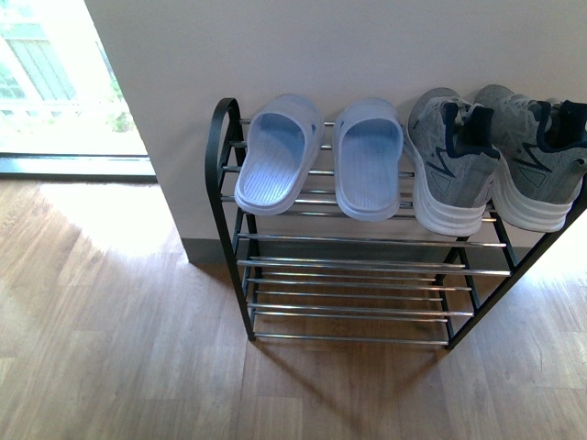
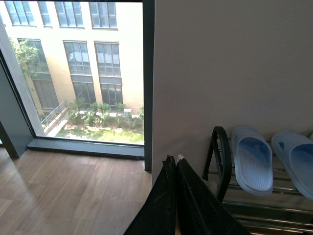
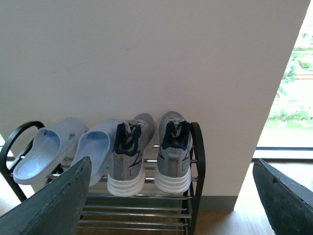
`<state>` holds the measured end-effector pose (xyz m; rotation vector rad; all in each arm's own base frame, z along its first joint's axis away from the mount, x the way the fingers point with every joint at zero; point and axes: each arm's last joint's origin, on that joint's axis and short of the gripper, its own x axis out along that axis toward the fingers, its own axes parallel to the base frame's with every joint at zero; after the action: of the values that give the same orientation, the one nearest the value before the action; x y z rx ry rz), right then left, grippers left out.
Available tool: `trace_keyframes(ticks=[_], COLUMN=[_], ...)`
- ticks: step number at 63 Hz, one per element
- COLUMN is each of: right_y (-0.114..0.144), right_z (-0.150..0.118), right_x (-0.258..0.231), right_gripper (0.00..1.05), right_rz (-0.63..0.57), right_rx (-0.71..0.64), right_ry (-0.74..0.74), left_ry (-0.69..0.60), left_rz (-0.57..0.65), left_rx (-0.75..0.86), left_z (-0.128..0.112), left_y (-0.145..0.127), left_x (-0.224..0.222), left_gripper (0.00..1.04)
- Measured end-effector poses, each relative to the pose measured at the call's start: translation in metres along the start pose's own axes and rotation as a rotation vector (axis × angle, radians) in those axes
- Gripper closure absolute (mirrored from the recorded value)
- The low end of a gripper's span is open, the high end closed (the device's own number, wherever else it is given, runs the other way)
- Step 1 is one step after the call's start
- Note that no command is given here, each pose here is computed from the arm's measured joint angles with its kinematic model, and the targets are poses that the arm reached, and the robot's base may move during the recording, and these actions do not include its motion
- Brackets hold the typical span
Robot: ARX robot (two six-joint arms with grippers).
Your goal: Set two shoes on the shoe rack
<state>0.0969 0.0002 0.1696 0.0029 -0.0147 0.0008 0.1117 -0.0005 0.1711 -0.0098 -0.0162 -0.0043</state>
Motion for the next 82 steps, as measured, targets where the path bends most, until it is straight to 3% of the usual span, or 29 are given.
trace_keyframes(ticks=[33,39,64,82], right_y=[0.000,0.000,0.000,0.000], right_z=[0.000,0.000,0.000,0.000], right_x=[0.000,0.000,0.000,0.000], right_gripper=[0.09,0.09,0.09,0.09], right_rz=[0.000,0.000,0.000,0.000], right_rx=[0.000,0.000,0.000,0.000], right_ry=[0.000,-0.001,0.000,0.000], left_ry=[0.019,0.019,0.019,0.019], left_rz=[0.001,0.002,0.001,0.001], left_rx=[0.000,0.000,0.000,0.002], left_z=[-0.004,-0.004,-0.004,-0.004], left_y=[0.000,0.000,0.000,0.000], left_x=[-0.014,-0.014,-0.014,-0.014], left_gripper=[1.03,0.80,0.09,0.09])
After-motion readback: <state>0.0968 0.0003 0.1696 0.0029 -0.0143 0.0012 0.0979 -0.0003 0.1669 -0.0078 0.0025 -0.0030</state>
